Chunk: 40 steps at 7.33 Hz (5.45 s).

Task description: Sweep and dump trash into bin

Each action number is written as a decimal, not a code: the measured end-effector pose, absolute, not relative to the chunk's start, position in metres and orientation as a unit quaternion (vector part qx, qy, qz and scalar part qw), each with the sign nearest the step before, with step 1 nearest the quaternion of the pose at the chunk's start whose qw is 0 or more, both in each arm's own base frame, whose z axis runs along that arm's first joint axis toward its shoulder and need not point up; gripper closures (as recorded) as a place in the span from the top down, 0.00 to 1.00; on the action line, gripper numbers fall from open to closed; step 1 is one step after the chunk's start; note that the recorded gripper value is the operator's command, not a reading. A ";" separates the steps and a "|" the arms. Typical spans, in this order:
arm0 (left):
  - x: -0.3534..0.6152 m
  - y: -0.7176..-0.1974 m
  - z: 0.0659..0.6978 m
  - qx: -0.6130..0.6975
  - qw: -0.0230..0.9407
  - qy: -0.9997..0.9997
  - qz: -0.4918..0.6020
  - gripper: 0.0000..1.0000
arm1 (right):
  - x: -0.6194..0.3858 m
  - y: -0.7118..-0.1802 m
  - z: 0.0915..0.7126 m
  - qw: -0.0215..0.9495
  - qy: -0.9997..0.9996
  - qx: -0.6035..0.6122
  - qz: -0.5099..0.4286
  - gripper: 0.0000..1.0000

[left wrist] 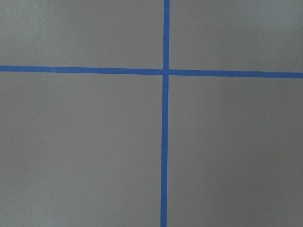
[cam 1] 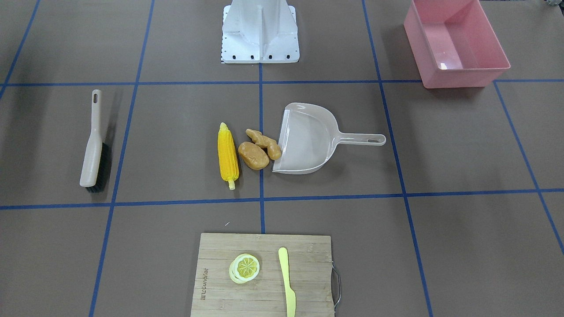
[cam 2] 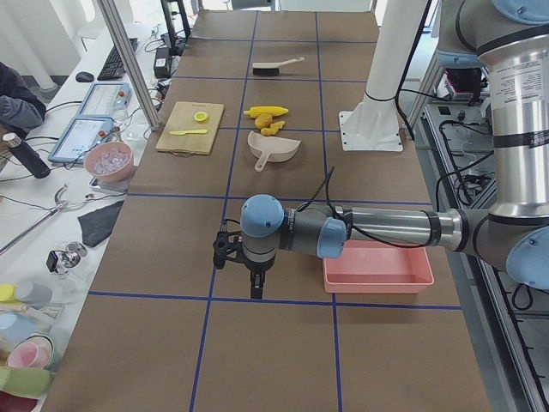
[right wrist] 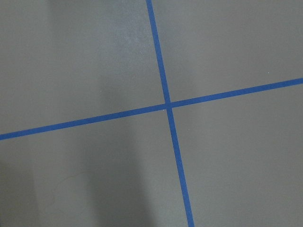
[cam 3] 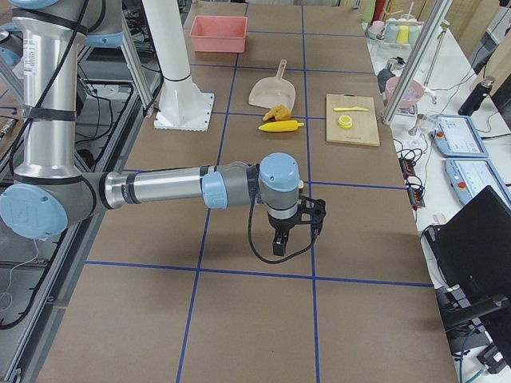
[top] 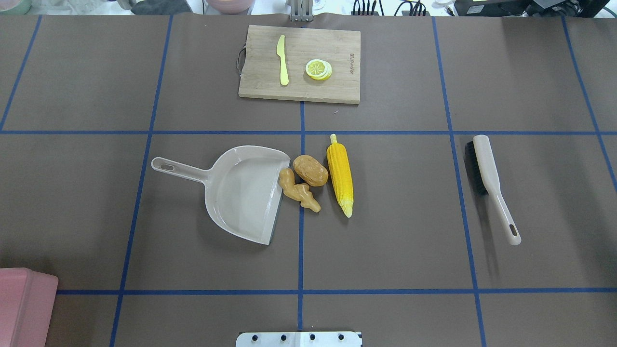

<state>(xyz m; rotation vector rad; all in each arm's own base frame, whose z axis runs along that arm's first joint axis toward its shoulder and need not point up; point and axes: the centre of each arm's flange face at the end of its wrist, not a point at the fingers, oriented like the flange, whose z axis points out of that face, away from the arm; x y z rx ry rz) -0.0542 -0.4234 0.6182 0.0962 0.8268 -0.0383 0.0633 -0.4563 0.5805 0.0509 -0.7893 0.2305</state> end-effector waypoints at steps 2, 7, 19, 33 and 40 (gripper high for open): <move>-0.054 -0.419 0.620 0.045 0.915 0.400 -0.018 0.99 | 0.063 -0.456 0.581 0.917 -0.383 0.025 0.111 1.00; -0.054 -0.419 0.619 0.046 0.914 0.402 -0.016 0.99 | 0.064 -0.457 0.579 0.916 -0.385 0.026 0.112 1.00; 0.019 -0.496 0.506 0.145 0.894 0.410 0.104 0.99 | 0.041 -0.456 0.548 0.906 -0.414 0.034 0.081 1.00; 0.316 -0.477 0.337 0.371 0.741 0.275 0.487 0.99 | -0.292 -0.416 0.492 0.912 -0.404 -0.039 -0.065 1.00; 0.373 -0.439 0.350 0.407 0.648 0.322 0.557 0.99 | -0.302 -0.395 0.495 0.916 -0.385 -0.094 -0.061 0.60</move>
